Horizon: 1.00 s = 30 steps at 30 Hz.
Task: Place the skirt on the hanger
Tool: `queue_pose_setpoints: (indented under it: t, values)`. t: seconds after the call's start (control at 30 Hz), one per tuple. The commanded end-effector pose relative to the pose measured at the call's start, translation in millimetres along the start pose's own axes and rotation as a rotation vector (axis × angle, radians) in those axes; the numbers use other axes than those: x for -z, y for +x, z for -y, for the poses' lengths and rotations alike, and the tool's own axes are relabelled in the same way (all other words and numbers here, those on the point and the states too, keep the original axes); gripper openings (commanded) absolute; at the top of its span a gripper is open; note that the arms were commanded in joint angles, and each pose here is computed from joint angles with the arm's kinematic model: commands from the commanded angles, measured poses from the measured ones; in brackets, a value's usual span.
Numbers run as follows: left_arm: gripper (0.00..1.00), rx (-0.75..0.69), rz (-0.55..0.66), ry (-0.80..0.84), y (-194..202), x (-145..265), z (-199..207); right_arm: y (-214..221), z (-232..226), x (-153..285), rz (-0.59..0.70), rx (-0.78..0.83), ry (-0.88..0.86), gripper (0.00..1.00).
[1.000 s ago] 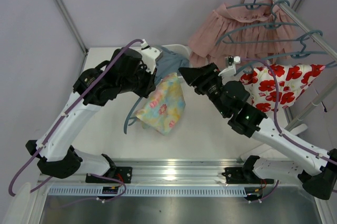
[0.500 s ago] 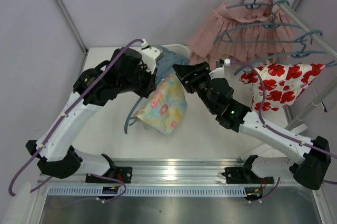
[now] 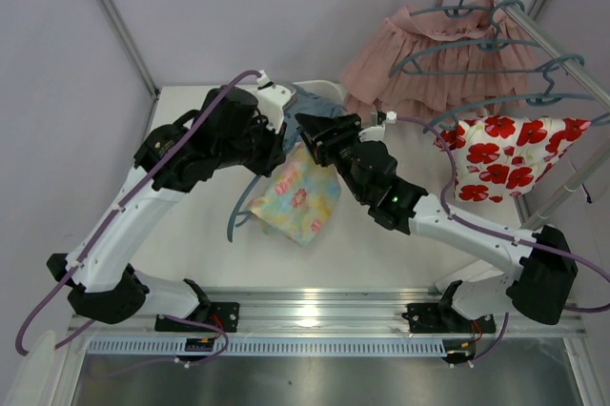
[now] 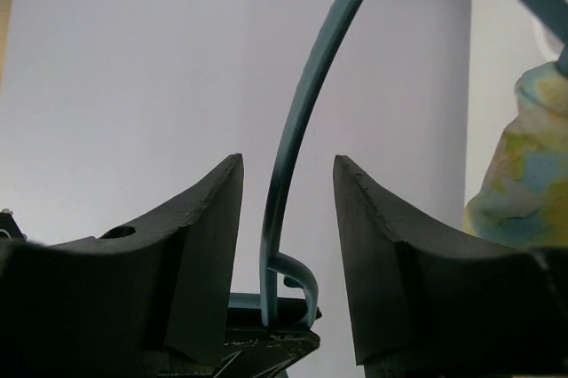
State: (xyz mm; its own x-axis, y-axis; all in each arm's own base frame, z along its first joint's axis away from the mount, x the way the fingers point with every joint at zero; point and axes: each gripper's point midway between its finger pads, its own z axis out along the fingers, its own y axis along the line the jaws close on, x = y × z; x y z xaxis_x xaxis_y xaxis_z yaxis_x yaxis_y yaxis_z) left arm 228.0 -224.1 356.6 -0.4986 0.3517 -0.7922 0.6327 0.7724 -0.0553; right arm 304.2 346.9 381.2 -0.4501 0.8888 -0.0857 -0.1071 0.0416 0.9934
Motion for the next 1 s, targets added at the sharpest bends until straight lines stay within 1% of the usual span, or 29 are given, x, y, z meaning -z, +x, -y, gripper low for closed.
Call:
queue_pose_setpoints:
  t: [0.0, 0.03, 0.1, 0.13, 0.2, 0.23, 0.37, 0.47, 0.5, 0.53, 0.57, 0.6, 0.63, 0.67, 0.73, 0.8, 0.83, 0.93, 0.97]
  values:
    - [0.04, 0.007, 0.124, 0.025, -25, 15, 5, -5, -38, -7, 0.047, -0.135, -0.096, 0.50]
    - [0.04, 0.007, 0.127, 0.028, -26, 15, 5, -4, -39, -8, 0.042, -0.140, -0.098, 0.50]
    - [0.04, 0.007, 0.125, 0.030, -26, 15, 6, -1, -38, -10, 0.036, -0.157, -0.099, 0.44]
    - [0.04, 0.004, 0.120, 0.026, -24, 13, 5, 0, -39, -11, 0.035, -0.166, -0.104, 0.30]
    - [0.04, 0.003, 0.119, 0.019, -23, 14, 4, -2, -40, -12, 0.043, -0.186, -0.104, 0.13]
    - [0.04, 0.000, 0.121, 0.016, -23, 14, 3, -1, -39, -11, 0.042, -0.195, -0.099, 0.00]
    - [0.05, -0.005, 0.146, 0.020, -23, 15, 3, 2, -42, -9, 0.072, -0.259, -0.101, 0.00]
    - [0.10, -0.003, 0.159, 0.020, -23, 17, 3, 3, -43, -11, 0.076, -0.282, -0.103, 0.00]
    - [0.14, 0.001, 0.165, 0.016, -23, 20, 2, 1, -43, -11, 0.085, -0.289, -0.103, 0.00]
    - [0.28, 0.006, 0.170, 0.011, -23, 23, 1, 0, -41, -11, 0.089, -0.291, -0.102, 0.00]
    - [0.34, 0.007, 0.175, 0.007, -23, 25, 0, -3, -42, -10, 0.095, -0.293, -0.103, 0.00]
    - [0.43, 0.008, 0.194, 0.009, -23, 32, -1, -5, -41, -10, 0.100, -0.290, -0.103, 0.00]
    - [0.59, 0.007, 0.204, 0.012, -24, 36, -1, -7, -41, -7, 0.102, -0.292, -0.106, 0.00]
    - [0.67, 0.008, 0.216, 0.013, -23, 40, -1, -9, -40, -7, 0.108, -0.291, -0.106, 0.00]
    - [0.77, 0.016, 0.263, 0.022, -24, 56, -1, -15, -43, -3, 0.114, -0.290, -0.117, 0.00]
    - [0.80, 0.032, 0.268, 0.020, -18, 59, -2, -19, -44, -2, 0.123, -0.280, -0.120, 0.00]
    - [0.82, 0.063, 0.284, 0.020, -17, 65, -2, -20, -44, -1, 0.126, -0.280, -0.118, 0.00]
    - [0.84, 0.118, 0.249, -0.013, -3, 59, -8, -26, -46, 3, 0.136, -0.284, -0.124, 0.00]
    - [0.84, 0.123, 0.222, -0.025, 9, 53, -10, -29, -46, 4, 0.141, -0.282, -0.123, 0.00]
